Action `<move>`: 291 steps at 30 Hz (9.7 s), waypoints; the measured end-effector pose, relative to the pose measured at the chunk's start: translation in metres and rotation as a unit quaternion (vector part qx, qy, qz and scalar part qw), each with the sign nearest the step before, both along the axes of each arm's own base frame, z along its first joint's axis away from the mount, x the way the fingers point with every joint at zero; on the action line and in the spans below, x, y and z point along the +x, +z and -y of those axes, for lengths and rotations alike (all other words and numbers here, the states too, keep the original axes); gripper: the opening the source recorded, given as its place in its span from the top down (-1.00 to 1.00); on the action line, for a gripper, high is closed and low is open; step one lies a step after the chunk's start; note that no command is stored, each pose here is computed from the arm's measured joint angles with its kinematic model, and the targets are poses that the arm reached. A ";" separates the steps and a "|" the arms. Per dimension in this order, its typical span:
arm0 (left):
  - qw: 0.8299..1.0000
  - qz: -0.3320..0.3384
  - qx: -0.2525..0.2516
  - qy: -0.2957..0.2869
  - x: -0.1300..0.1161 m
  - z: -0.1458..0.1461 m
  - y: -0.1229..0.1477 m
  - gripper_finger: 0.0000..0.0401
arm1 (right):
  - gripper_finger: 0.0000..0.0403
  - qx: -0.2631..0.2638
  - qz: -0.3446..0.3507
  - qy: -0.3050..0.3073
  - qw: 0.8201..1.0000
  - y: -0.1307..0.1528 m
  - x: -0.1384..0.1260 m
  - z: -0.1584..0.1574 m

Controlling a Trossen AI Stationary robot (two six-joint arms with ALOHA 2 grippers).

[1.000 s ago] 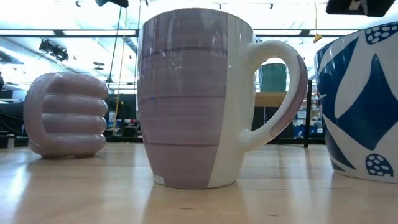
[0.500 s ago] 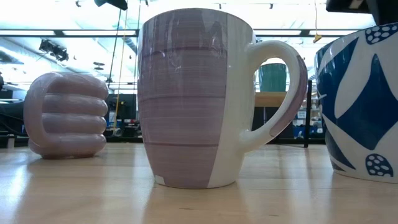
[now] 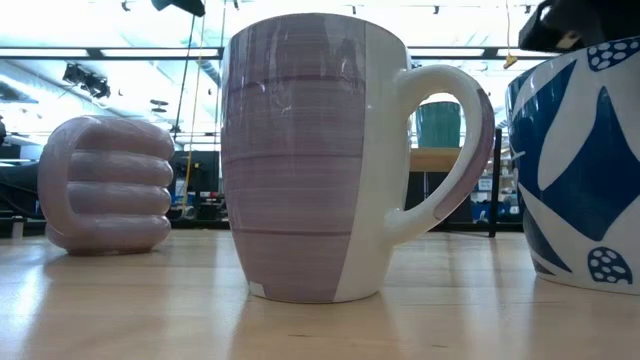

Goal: Place coffee mugs
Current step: Put the blue patterned mug on the shelf, then put the light blue mug on the shelf

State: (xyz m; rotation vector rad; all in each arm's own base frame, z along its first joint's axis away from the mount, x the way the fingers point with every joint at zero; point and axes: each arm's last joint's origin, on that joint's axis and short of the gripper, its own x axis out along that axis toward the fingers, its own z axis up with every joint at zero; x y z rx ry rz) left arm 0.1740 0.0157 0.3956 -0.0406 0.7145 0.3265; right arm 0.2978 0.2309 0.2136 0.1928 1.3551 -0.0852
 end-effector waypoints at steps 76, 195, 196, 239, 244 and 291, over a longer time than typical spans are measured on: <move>0.992 0.103 -0.003 0.080 0.009 -0.004 0.014 0.75 | 0.84 -0.120 -0.012 0.283 0.951 0.163 0.018 0.284; 0.980 0.190 -0.040 0.040 0.028 -0.016 0.026 0.75 | 0.21 -0.247 -0.009 0.000 0.969 0.169 -0.002 0.444; 0.980 0.189 -0.038 0.038 0.028 -0.016 0.026 0.75 | 0.21 -0.247 -0.009 -0.001 0.969 0.169 -0.002 0.444; 0.987 -0.021 -0.146 -0.069 0.017 0.011 -0.011 0.75 | 0.21 -0.177 0.187 -0.102 0.961 0.225 0.045 0.315; 0.962 -0.104 -0.222 -0.117 0.017 0.018 -0.024 0.75 | 0.21 -0.106 0.208 -0.120 0.965 0.225 0.051 0.283; 0.876 -0.304 -0.373 0.042 0.066 0.150 -0.094 0.75 | 0.21 -0.007 0.306 0.062 0.950 0.209 0.042 0.055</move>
